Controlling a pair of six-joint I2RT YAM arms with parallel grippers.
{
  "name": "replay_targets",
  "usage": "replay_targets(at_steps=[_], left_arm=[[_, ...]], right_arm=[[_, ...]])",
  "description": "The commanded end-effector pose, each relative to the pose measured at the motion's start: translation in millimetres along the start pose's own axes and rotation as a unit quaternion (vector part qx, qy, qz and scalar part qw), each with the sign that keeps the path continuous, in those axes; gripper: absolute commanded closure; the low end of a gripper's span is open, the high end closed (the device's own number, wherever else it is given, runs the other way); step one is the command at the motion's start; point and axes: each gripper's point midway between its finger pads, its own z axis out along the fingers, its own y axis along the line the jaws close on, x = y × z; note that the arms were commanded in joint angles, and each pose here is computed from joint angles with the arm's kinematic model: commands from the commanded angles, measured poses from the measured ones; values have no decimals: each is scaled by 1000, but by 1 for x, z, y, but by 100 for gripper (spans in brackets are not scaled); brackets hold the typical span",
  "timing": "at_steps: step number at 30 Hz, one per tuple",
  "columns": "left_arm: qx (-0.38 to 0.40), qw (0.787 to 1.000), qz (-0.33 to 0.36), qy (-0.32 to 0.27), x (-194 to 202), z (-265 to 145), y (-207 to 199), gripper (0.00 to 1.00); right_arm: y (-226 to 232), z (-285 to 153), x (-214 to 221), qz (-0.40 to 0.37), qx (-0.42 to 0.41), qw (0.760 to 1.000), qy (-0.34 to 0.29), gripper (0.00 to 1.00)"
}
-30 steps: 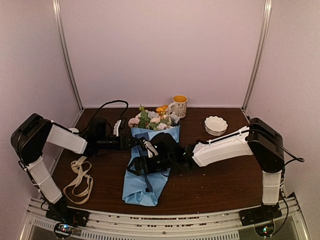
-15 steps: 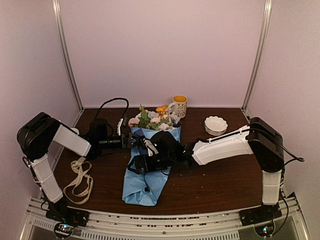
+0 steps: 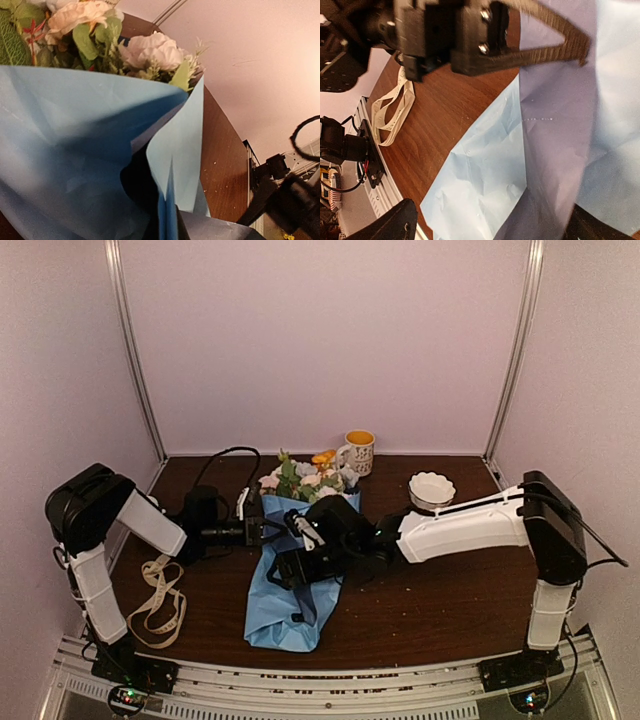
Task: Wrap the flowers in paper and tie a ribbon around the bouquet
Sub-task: Fold the two-thirds-folded wrapping paper at the center of the board.
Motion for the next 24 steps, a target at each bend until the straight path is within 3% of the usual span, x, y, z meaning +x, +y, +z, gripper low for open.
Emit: replay_targets(at_steps=[1,6,13,19,21,24], left_arm=[[-3,1000,11,-2,8,1,12,100],[-4,1000,1,-2,15,1,20,100],[-2,1000,-8,-2,21,1,27,100],[-4,1000,-10,-1,23,0,30,100],[-7,1000,-12,-1,23,0,32,100],[-8,1000,-13,1,25,0,33,100]], right_arm=[[8,-53,-20,-22,30,999,-33,3],[-6,-82,11,-24,90,995,-21,4],[16,-74,80,-55,117,990,62,1],[24,-65,102,-83,149,981,91,2],[29,-64,104,-96,151,979,93,8],[37,-61,99,-120,154,977,83,23]])
